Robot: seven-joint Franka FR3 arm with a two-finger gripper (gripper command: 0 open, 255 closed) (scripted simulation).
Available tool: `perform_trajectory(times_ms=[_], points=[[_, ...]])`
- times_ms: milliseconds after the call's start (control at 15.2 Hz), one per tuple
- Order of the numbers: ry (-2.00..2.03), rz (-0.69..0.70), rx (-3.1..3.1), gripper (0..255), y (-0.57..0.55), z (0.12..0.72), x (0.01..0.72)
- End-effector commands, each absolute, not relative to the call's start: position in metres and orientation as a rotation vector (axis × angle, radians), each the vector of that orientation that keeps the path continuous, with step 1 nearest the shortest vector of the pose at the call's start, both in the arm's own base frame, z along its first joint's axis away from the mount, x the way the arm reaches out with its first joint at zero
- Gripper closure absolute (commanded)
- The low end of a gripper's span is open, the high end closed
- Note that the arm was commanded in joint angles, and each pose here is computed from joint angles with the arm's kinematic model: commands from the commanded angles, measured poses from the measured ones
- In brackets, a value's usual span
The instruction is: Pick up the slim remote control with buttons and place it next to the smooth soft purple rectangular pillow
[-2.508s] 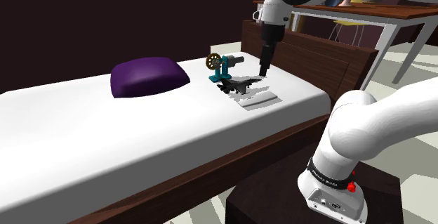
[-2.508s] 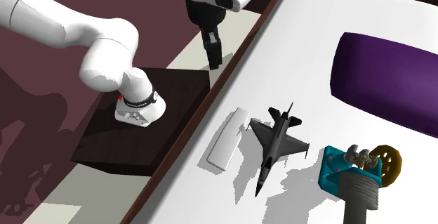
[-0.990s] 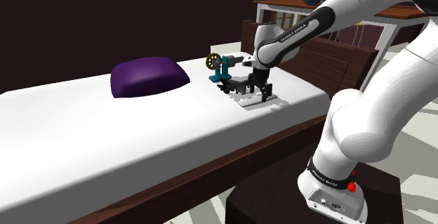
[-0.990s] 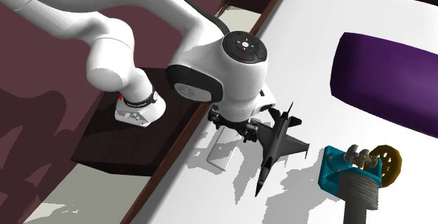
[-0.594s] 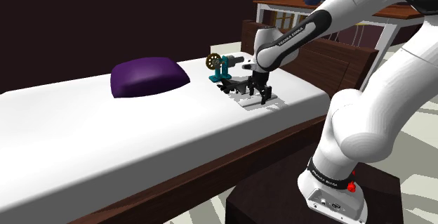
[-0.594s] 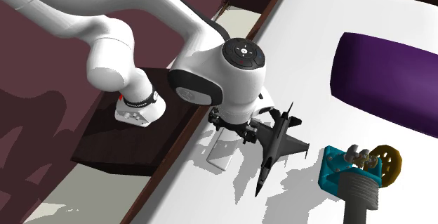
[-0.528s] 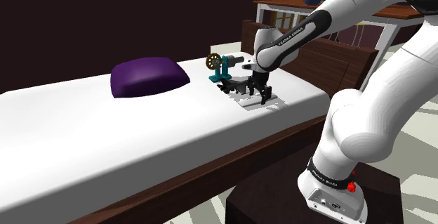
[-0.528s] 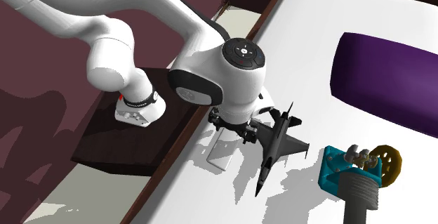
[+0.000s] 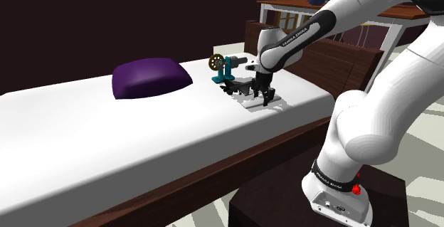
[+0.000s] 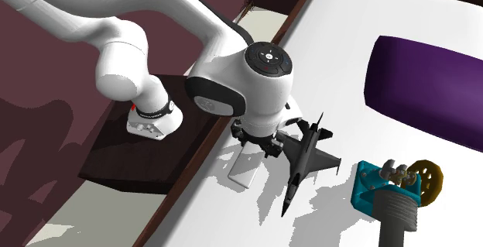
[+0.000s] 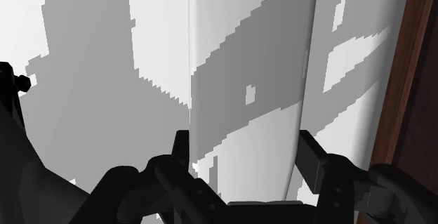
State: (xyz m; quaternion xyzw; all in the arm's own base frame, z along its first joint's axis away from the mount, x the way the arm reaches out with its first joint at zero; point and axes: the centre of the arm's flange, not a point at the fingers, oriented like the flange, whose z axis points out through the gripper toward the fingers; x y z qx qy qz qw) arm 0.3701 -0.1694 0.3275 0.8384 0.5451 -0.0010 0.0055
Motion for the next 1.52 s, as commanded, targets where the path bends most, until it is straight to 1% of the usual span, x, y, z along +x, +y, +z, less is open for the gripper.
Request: perform_trajectory(times_ms=[0,198,1452], points=[[1.707,-0.003,2.625,255,-0.169,0.327,0.370],[1.707,-0.003,2.625,255,-0.169,0.327,0.370],[1.707,-0.003,2.625,255,-0.169,0.428,0.370]])
